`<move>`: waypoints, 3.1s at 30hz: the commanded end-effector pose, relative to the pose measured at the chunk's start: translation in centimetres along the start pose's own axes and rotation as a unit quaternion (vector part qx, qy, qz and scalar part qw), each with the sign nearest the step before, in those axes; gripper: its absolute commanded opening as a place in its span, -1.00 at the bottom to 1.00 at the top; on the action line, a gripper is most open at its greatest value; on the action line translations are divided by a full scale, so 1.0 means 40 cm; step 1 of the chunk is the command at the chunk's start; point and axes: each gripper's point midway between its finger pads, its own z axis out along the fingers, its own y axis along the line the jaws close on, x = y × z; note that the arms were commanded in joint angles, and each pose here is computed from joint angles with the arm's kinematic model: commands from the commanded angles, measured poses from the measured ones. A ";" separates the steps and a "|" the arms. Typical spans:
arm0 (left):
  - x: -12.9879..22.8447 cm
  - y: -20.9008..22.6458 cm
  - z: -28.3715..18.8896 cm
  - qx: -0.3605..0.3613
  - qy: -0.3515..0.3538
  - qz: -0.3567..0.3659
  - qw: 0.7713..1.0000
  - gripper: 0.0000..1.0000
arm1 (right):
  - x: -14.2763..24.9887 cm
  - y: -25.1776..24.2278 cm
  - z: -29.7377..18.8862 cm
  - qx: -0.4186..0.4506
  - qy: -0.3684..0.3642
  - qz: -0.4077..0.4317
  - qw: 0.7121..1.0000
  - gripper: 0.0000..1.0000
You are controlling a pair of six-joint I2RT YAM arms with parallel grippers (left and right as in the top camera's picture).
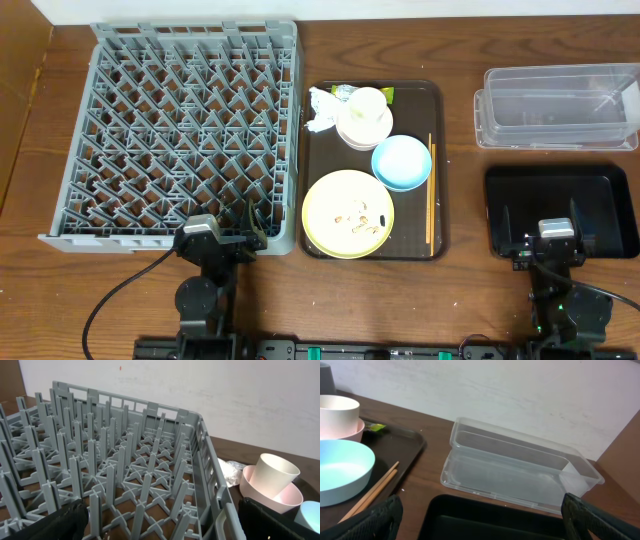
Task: Sort waste into correct bins and load items into the dishwasher
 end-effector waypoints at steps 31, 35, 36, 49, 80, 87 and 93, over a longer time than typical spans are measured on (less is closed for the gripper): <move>0.039 0.020 0.001 -0.019 0.024 0.010 0.999 0.92 | 0.003 -0.003 0.000 0.003 0.001 -0.006 1.000 0.98; 0.039 0.020 0.001 -0.019 0.024 0.010 0.999 0.92 | 0.003 -0.003 0.000 0.003 0.001 -0.006 1.000 0.99; 0.039 0.020 0.001 -0.019 0.024 0.010 0.999 0.92 | 0.003 -0.003 0.000 0.003 0.001 -0.006 1.000 0.98; 0.039 0.020 0.001 -0.020 0.024 0.010 0.999 0.92 | 0.003 -0.003 0.000 0.003 0.001 -0.006 1.000 0.99; 0.039 0.020 0.001 -0.019 0.024 0.010 0.999 0.92 | 0.003 -0.003 0.000 0.003 0.001 -0.005 1.000 0.99; 0.027 -0.001 0.002 0.004 0.016 -0.021 1.000 0.92 | 0.003 -0.003 0.000 0.003 0.001 -0.006 1.000 0.99; 0.064 -0.263 -0.093 0.280 0.181 -0.332 0.882 0.92 | 0.003 -0.003 0.000 0.003 0.001 -0.006 1.000 0.99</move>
